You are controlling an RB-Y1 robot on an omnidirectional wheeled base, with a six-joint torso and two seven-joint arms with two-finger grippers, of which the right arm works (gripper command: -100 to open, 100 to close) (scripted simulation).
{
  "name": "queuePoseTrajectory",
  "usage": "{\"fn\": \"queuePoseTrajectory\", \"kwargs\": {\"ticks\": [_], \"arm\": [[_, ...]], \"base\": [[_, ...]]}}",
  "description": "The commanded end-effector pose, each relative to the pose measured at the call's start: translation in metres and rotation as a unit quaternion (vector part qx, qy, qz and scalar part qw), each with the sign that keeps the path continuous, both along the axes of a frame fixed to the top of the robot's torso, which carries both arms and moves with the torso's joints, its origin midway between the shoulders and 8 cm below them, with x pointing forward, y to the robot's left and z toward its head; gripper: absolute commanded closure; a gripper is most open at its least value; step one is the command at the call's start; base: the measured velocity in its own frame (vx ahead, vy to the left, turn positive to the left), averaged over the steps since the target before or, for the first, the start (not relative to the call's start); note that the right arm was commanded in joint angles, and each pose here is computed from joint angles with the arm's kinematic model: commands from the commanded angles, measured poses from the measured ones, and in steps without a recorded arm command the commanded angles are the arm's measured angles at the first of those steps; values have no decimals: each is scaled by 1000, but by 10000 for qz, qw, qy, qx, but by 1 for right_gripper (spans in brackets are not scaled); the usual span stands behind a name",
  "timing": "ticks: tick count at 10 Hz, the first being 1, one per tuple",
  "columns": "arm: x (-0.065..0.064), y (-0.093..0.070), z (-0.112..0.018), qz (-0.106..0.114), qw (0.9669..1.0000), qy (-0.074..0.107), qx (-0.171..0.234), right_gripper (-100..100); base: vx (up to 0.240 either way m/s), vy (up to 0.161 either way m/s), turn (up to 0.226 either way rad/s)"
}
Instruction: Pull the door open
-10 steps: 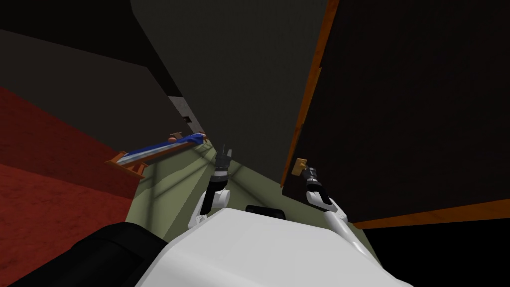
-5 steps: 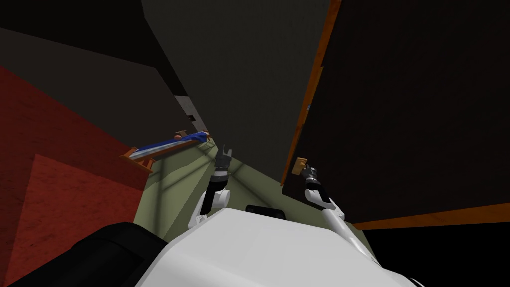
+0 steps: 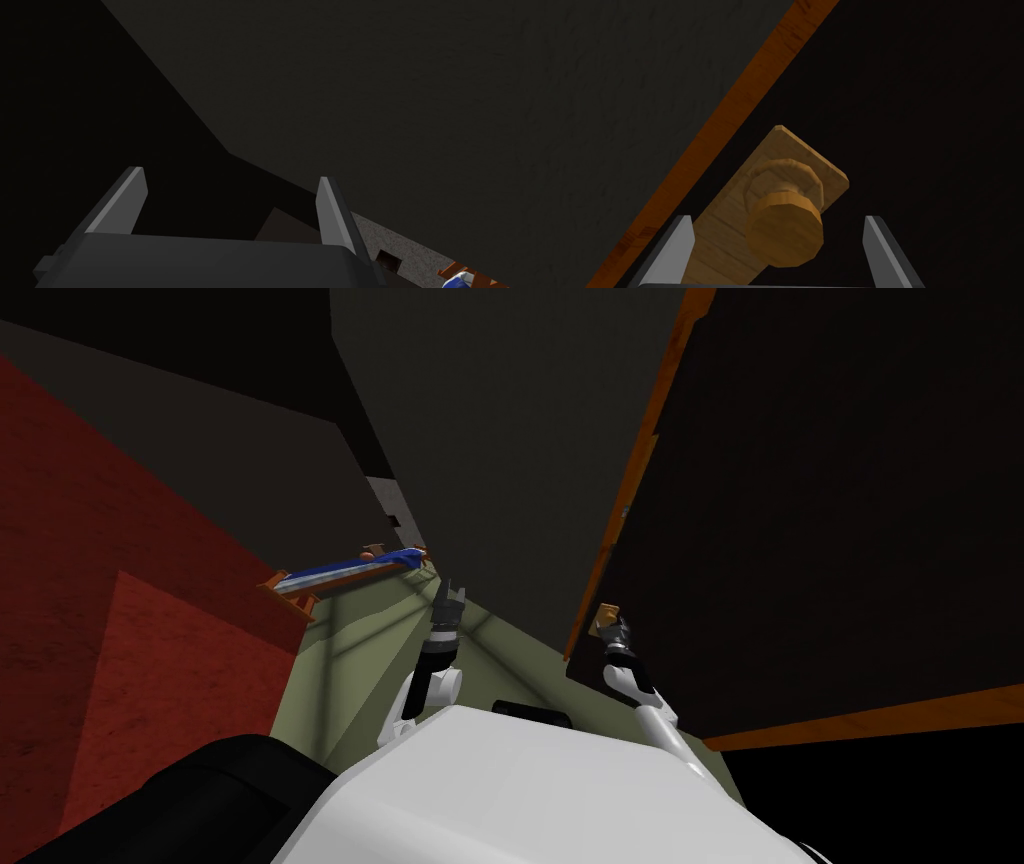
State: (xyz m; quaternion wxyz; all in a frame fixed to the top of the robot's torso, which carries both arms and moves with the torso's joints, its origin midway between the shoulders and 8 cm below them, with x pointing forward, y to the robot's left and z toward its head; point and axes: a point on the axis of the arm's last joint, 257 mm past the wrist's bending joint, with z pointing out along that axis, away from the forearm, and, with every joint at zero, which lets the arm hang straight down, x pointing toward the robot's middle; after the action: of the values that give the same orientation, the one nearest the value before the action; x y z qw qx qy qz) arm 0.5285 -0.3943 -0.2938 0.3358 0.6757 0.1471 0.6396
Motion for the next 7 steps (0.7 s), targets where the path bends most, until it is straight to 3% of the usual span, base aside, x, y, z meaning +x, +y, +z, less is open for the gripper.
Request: {"fn": "queuePoseTrajectory", "kwargs": {"ticks": [1, 2, 4, 7], "arm": [[0, 6, 0, -33, 9986, -120, 512, -100], [0, 11, -1, -55, 9963, -197, 832, -100], [0, 19, -1, -96, 9885, -351, 1468, -100], [-1, 31, -2, -151, 9706, -564, 2336, -100]], "base": [[-89, -19, 32], [-91, -41, 29], [-95, -41, 28], [-106, -27, 25]]}}
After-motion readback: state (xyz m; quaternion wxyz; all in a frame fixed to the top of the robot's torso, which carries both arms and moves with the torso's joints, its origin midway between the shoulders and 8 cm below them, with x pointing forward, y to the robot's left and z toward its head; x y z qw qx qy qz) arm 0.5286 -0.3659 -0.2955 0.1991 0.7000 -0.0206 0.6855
